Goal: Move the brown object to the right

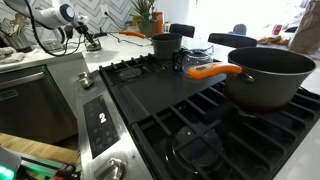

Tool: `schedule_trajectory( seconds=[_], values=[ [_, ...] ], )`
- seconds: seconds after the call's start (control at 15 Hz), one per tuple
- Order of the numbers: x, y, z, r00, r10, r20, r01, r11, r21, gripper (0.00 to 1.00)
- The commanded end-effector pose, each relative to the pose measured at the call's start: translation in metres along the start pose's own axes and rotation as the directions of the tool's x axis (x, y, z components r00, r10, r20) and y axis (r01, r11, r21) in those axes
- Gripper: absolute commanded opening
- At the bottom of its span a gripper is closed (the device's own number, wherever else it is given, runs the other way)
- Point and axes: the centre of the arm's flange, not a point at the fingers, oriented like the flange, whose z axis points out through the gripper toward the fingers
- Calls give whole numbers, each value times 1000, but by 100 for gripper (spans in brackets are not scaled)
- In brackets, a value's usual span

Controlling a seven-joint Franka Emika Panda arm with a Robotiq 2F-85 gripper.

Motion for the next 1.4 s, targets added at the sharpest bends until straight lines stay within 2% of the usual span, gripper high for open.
schedule_trajectory(
  seconds=[0.0,0.27,0.47,0.6,0.87,1.07,1.13,1.2,1.33],
  values=[
    [-1,-2,8,1000,0,-10,0,1000,-15,0],
    [1,-4,0,999,37,-18,-38,998,-57,2],
    [11,3,-17,990,113,-90,-122,986,-111,2],
    [23,13,-32,971,188,-151,-211,965,-156,2],
    [50,46,-59,907,338,-251,-392,896,-210,2],
    [65,73,-75,843,446,-301,-523,810,-265,2],
    [66,53,-56,884,385,-264,-448,859,-248,2],
    [69,57,-60,879,395,-269,-460,850,-256,6],
    [67,56,-58,882,394,-259,-456,852,-257,6]
  ],
)
